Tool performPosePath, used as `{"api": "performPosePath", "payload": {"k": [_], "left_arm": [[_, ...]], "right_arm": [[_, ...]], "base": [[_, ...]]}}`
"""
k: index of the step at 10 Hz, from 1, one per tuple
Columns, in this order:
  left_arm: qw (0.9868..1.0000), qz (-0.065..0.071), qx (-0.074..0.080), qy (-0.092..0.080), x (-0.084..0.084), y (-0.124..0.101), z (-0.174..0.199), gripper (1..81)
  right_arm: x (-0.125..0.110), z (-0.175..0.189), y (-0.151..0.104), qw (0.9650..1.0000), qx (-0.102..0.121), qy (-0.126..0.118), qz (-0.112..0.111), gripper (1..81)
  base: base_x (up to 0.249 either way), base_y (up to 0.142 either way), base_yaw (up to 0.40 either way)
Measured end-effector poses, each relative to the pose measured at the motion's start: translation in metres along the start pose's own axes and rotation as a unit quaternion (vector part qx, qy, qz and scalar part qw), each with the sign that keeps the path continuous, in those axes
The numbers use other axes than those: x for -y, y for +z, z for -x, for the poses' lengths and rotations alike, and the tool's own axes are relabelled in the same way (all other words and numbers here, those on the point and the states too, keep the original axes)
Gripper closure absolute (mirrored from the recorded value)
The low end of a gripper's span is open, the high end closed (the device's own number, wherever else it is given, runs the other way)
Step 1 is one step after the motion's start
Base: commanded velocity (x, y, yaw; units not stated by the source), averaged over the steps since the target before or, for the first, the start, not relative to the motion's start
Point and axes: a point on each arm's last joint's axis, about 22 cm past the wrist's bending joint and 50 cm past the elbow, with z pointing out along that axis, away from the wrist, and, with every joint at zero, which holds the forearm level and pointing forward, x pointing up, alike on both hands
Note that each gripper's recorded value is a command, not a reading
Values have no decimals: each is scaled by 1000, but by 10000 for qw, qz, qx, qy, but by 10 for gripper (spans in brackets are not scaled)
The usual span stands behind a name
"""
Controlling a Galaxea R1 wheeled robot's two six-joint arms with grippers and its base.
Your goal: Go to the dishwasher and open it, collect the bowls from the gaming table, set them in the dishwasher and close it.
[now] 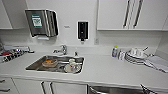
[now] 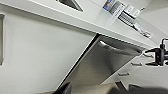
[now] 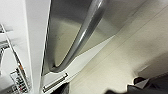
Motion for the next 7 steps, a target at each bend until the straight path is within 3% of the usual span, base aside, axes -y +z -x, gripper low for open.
{"api": "performPosePath", "payload": {"k": [2, 5, 7], "left_arm": [[10000, -14, 2, 4, 1, 0, 0, 10], [10000, -22, 3, 3, 4, 2, 0, 10], [10000, -41, 3, 9, 6, 2, 0, 10]], "right_arm": [[2, 2, 24, 9999, 116, -1, 5, 10], [-8, -20, 37, 9998, -65, 161, 83, 10], [-6, -32, 40, 9997, -174, 146, 76, 10]], "base": [[0, 0, 0], [0, 0, 0], [0, 0, 0]]}}
